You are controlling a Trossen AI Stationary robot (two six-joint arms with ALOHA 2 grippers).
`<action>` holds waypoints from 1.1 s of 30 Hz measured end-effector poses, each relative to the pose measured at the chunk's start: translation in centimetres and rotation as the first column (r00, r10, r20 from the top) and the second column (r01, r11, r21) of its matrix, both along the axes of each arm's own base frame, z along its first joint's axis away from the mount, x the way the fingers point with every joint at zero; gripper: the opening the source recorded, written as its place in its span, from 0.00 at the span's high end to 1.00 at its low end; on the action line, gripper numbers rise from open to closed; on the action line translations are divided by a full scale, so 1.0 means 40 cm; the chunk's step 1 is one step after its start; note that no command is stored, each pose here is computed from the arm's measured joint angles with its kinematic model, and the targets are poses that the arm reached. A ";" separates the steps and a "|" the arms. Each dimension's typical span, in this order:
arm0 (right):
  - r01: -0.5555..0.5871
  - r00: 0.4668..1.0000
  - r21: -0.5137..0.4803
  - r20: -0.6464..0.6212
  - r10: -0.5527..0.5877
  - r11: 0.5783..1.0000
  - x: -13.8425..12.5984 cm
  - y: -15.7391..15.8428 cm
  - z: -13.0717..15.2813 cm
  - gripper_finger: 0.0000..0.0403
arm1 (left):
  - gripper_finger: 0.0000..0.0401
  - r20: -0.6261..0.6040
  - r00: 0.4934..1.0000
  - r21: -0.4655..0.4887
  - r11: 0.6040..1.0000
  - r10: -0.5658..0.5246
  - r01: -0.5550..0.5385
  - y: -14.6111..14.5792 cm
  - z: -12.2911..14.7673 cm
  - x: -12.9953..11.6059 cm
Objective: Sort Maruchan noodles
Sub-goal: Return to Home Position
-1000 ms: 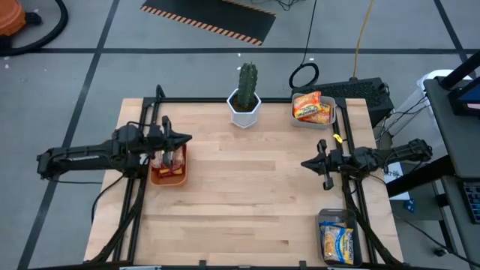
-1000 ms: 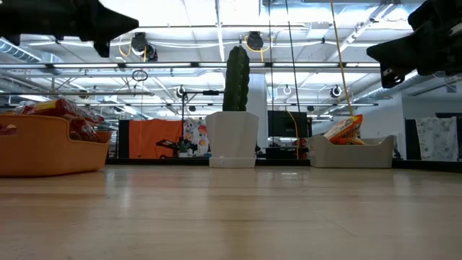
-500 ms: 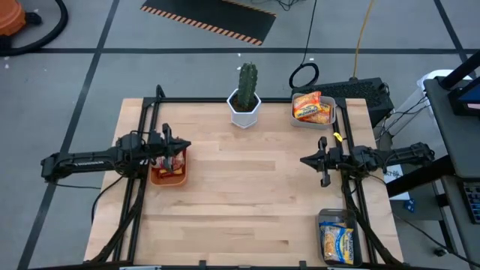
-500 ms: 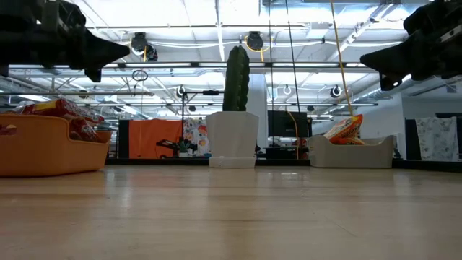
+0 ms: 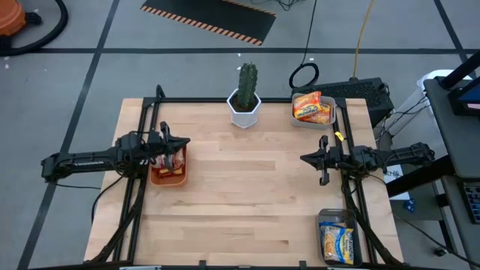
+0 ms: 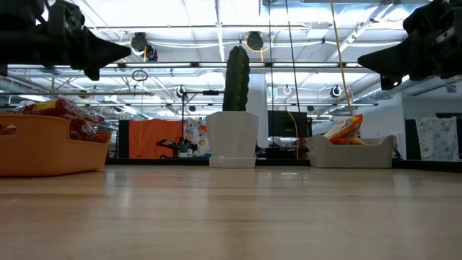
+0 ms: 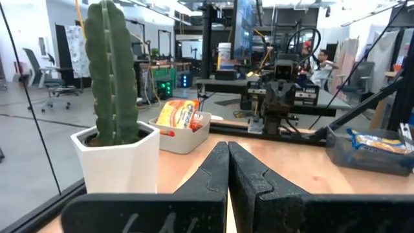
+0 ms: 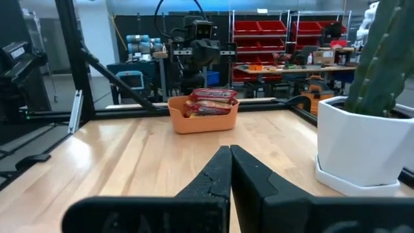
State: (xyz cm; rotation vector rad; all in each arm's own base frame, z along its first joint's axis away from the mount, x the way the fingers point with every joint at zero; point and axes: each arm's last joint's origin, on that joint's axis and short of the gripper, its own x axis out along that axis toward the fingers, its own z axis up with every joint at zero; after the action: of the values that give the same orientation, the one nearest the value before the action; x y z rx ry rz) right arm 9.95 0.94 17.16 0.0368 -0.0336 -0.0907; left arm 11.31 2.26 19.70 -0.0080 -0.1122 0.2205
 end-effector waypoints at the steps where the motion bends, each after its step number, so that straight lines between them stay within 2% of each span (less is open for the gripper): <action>1: -0.002 1.000 -0.002 -0.001 0.002 1.000 0.000 0.000 0.000 1.00 | 1.00 -0.002 1.000 -0.001 1.000 0.000 0.000 0.000 0.000 0.000; 8: -0.027 1.000 0.006 -0.003 0.027 1.000 0.000 0.002 -0.001 1.00 | 1.00 -0.004 1.000 -0.010 1.000 0.001 -0.001 0.000 -0.001 0.000; 13: -0.018 1.000 -0.036 -0.008 0.017 0.999 0.001 -0.004 -0.001 1.00 | 1.00 -0.047 0.999 -0.017 1.000 0.000 -0.001 0.000 -0.012 0.001; 18: -0.142 0.990 -0.029 -0.010 0.142 0.989 0.002 -0.005 -0.002 1.00 | 1.00 -0.054 0.999 -0.025 1.000 -0.001 -0.001 0.000 -0.014 0.001; 20: -0.159 0.987 -0.024 -0.010 0.159 0.987 0.002 -0.010 -0.002 1.00 | 1.00 -0.053 0.999 -0.029 1.000 -0.001 0.000 0.000 -0.014 0.001; 26: -0.075 0.997 -0.065 -0.007 0.075 0.995 0.002 -0.033 -0.001 1.00 | 1.00 -0.052 0.999 -0.029 1.000 -0.001 0.000 0.000 -0.014 0.001; 33: -0.118 0.993 -0.061 -0.032 0.116 0.991 0.002 -0.041 -0.007 1.00 | 1.00 -0.051 0.999 -0.029 1.000 -0.001 0.000 0.000 -0.013 0.001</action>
State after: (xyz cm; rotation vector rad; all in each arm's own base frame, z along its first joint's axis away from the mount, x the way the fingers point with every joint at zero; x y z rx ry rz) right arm 10.01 -0.69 16.89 -0.0252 -0.0057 0.0270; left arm 11.35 2.27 19.18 -0.0310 -0.0587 0.2217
